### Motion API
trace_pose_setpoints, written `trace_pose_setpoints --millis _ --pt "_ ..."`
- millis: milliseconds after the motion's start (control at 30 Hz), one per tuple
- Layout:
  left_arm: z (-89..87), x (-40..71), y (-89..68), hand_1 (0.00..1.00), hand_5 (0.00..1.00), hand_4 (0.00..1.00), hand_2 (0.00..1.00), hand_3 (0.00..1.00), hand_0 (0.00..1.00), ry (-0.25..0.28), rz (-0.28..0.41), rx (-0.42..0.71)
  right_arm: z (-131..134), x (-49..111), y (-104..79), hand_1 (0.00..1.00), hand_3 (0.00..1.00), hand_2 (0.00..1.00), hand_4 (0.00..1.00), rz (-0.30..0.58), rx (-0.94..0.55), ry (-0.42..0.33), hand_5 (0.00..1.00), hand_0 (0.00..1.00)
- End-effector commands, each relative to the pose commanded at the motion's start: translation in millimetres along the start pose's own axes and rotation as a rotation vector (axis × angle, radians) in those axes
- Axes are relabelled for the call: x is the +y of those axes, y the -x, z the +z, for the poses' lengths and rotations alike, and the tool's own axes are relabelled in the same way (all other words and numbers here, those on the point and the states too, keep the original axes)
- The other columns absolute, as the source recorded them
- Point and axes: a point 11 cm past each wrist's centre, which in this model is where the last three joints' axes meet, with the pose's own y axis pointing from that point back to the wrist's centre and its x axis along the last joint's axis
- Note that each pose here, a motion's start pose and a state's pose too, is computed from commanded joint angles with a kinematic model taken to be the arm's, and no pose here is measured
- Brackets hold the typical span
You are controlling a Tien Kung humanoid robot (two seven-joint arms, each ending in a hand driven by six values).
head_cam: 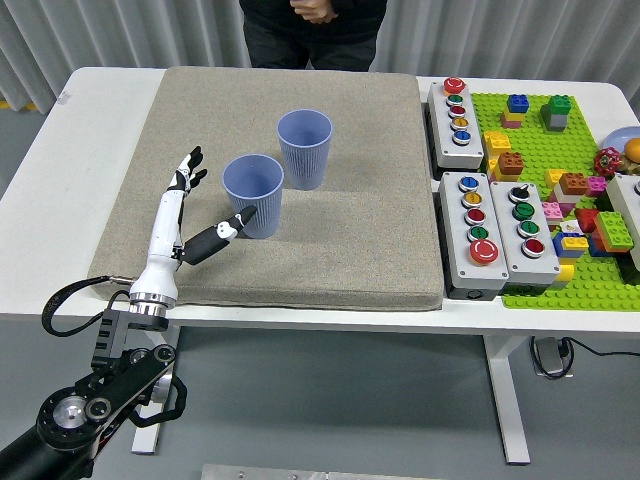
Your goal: Pick cup pour cup place
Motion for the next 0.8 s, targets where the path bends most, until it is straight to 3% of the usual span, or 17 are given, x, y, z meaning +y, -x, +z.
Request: trace_pose_setpoints --millis 33,200,233,400,433,600,633,800 --pt "2.5 -0.7 -0.8 0.850 0.500 0.980 0.998 0.998 0.845 -0.001 0.009 0.012 0 0.0 0.0 0.622 0.567 0.576 0.002 0.000 -0.001 -0.001 0.181 0.676" --pt "13.8 -2.4 -6.2 0.850 0.500 0.980 0.998 0.998 0.845 0.023 0.087 0.074 -1 0.3 0.5 0.622 0.567 0.576 0.002 -0.001 -0.002 -0.002 0.181 0.676" --pt "16.7 -2.7 -6.0 0.692 0.322 0.768 0.844 0.889 0.678 0.032 0.092 0.090 -1 0.3 0.5 0.622 0.567 0.577 0.002 -0.001 -0.002 -0.002 0.179 0.676" --pt "28.2 -4.6 -8.4 0.692 0.322 0.768 0.844 0.889 0.678 0.068 0.133 0.187 -1 0.2 0.3 0.622 0.567 0.577 0.002 0.001 -0.001 -0.001 0.179 0.676" --pt "28.2 -4.7 -9.0 0.591 0.491 0.581 0.682 0.663 0.576 0.064 0.141 0.205 0 0.2 0.3 0.621 0.566 0.577 0.002 0.001 0.000 -0.001 0.177 0.676" --pt "25.0 -3.3 -7.1 0.591 0.491 0.581 0.682 0.663 0.576 0.044 0.150 0.234 0 0.0 -0.3 0.621 0.566 0.577 0.002 0.003 0.002 0.001 0.177 0.676" --pt "24.1 -3.2 -7.9 0.582 0.929 0.437 0.648 0.588 0.584 0.033 0.164 0.264 0 0.0 -0.3 0.622 0.566 0.577 0.002 0.003 0.003 0.001 0.176 0.676" --pt "22.5 -4.3 -10.6 0.582 0.929 0.437 0.648 0.588 0.584 0.015 0.189 0.304 1 -0.2 -0.7 0.622 0.566 0.577 0.002 0.005 0.006 0.002 0.176 0.676"
